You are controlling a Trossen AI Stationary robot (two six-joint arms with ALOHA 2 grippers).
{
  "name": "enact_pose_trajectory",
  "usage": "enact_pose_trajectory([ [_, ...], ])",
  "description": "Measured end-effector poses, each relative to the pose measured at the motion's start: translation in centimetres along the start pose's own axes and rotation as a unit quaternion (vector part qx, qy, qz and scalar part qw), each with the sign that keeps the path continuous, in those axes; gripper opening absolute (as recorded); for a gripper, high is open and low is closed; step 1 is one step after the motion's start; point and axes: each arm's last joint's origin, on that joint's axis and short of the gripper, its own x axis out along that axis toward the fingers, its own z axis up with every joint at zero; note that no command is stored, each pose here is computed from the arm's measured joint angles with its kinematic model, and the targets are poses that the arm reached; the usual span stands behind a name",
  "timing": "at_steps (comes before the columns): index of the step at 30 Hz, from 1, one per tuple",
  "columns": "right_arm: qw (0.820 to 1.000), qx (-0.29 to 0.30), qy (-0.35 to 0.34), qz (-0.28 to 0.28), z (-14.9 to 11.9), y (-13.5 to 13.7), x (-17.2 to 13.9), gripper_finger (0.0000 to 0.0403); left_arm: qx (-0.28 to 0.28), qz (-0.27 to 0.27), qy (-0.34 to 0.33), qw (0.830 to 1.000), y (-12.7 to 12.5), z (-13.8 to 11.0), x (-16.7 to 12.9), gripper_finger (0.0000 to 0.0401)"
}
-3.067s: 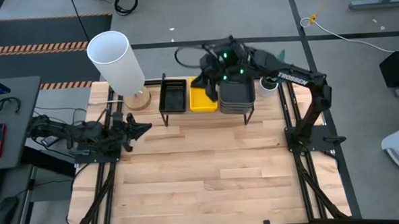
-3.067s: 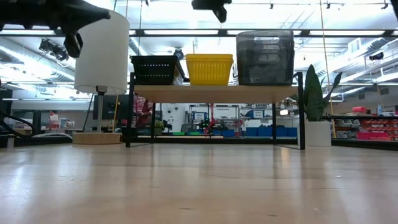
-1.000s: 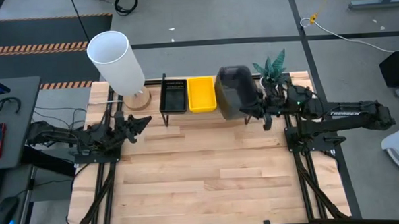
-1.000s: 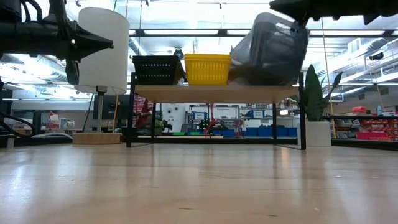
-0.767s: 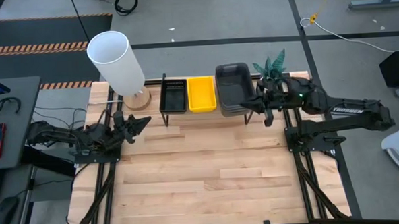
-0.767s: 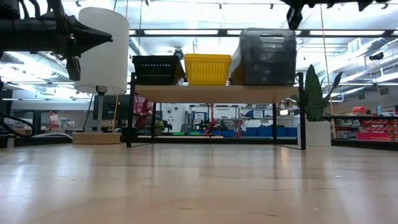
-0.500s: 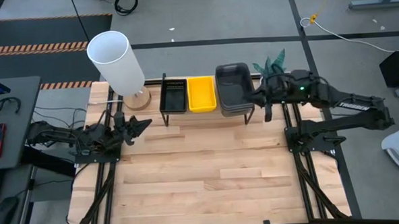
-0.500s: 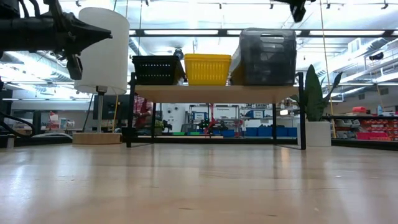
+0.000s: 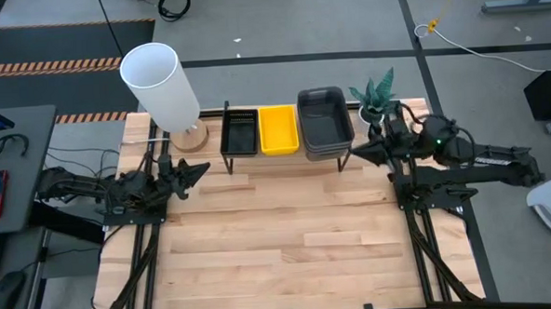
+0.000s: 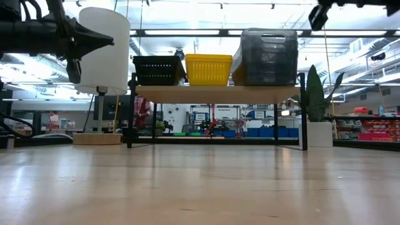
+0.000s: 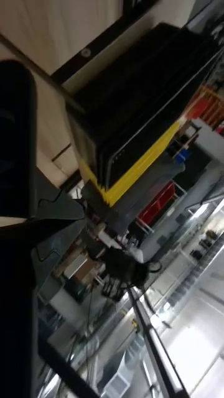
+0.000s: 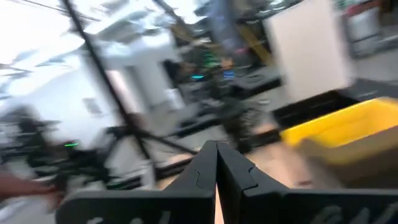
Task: Stack baskets on shelf by color
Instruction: Return to Home Position
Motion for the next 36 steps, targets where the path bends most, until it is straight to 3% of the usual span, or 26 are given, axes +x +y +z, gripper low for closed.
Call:
enact_pose_trajectory([
  [4, 0.996, 0.050, 0.018, 0.071, -2.6, -0.2, -0.3, 0.0003, 0.004, 0.016, -0.005, 1.000, 0.1, 0.0, 0.0, 0.0004],
  [8, 0.991, 0.088, 0.049, 0.093, -5.1, -0.4, -0.3, 0.0002, 0.001, 0.013, -0.006, 1.000, 0.1, 0.0, 0.0, 0.0005],
  [16, 0.993, 0.099, 0.059, 0.039, -8.5, -1.2, -0.3, 0.0001, 0.002, 0.012, -0.004, 1.000, 0.1, -0.1, 0.0, 0.0006],
  [26, 0.991, 0.119, 0.021, 0.062, -12.0, -2.1, -0.7, 0.0000, 0.026, 0.024, -0.005, 0.999, 0.2, -0.1, 0.0, 0.0007],
  [32, 0.992, 0.119, 0.009, 0.048, -13.3, -2.6, -1.0, 0.0000, 0.034, 0.023, -0.004, 0.999, 0.2, -0.2, 0.0, 0.0008],
  [36, 0.991, 0.126, 0.012, 0.045, -13.6, -2.8, -1.0, 0.0002, 0.102, 0.002, 0.048, 0.994, 0.4, -0.8, -0.1, 0.0013],
])
